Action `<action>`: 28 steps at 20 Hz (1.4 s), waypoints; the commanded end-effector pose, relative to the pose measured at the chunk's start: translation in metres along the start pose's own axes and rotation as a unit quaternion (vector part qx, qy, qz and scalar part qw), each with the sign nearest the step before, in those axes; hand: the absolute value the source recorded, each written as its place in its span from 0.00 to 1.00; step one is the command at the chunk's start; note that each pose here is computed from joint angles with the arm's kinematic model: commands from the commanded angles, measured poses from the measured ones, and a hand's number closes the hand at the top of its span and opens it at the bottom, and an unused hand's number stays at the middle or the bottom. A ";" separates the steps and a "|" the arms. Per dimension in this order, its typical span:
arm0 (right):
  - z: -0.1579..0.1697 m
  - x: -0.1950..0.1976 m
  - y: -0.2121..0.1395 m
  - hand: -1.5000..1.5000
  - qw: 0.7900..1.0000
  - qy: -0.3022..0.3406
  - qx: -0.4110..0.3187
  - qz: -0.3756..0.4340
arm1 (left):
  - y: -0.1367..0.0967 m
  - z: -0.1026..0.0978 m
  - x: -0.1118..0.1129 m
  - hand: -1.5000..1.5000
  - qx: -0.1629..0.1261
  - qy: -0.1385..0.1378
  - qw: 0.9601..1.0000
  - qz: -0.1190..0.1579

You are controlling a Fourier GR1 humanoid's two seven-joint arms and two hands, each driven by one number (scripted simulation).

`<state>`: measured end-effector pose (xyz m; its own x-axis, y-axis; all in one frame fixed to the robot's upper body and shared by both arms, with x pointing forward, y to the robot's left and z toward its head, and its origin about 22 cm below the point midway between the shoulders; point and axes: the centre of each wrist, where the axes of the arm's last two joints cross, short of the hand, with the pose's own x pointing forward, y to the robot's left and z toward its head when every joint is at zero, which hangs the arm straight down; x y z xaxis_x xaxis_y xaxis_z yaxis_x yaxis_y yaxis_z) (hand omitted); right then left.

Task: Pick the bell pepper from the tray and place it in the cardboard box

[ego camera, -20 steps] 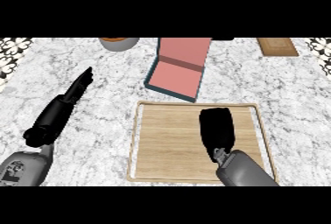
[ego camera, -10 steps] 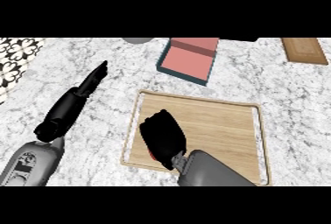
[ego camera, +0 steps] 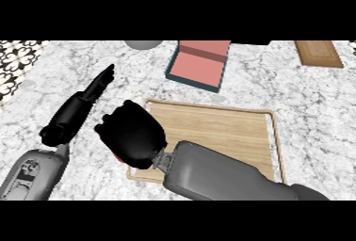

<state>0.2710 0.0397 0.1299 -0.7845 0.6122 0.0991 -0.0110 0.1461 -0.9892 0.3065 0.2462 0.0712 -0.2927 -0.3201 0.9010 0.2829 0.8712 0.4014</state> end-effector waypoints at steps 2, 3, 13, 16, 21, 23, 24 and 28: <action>-0.017 0.008 -0.047 1.00 0.992 0.056 -0.100 -0.050 | 0.011 0.003 -0.003 0.50 0.009 0.008 1.000 -0.010; -0.017 0.007 -0.058 1.00 0.987 0.075 -0.117 -0.074 | -0.006 0.005 -0.005 0.50 0.003 0.012 1.000 -0.003; -0.062 -0.064 -0.084 1.00 0.941 0.242 -0.200 -0.126 | 0.008 0.009 -0.002 0.50 0.017 0.014 1.000 -0.008; -0.070 -0.074 -0.106 1.00 0.936 0.259 -0.203 -0.124 | 0.018 0.024 -0.011 0.50 0.028 0.016 0.999 -0.001; -0.064 -0.142 -0.085 1.00 0.946 0.288 -0.136 -0.068 | 0.019 0.024 -0.007 0.50 0.015 0.012 1.000 -0.013; -0.065 -0.149 -0.091 1.00 0.951 0.293 -0.086 -0.053 | 0.008 0.011 -0.024 0.50 0.030 0.012 0.999 -0.002; -0.070 -0.148 -0.095 1.00 0.948 0.304 -0.064 -0.068 | 0.008 0.008 -0.009 0.50 0.018 0.010 1.000 -0.004; -0.042 -0.199 -0.082 1.00 0.943 0.319 0.029 -0.093 | 0.007 0.008 -0.007 0.50 0.013 0.013 1.000 -0.006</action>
<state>0.4376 -0.0295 0.2051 -0.2684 0.9141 0.3039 -0.0280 0.3079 -0.9510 0.2984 0.2615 0.0606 -0.2760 -0.3345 0.9011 0.2502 0.8802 0.4034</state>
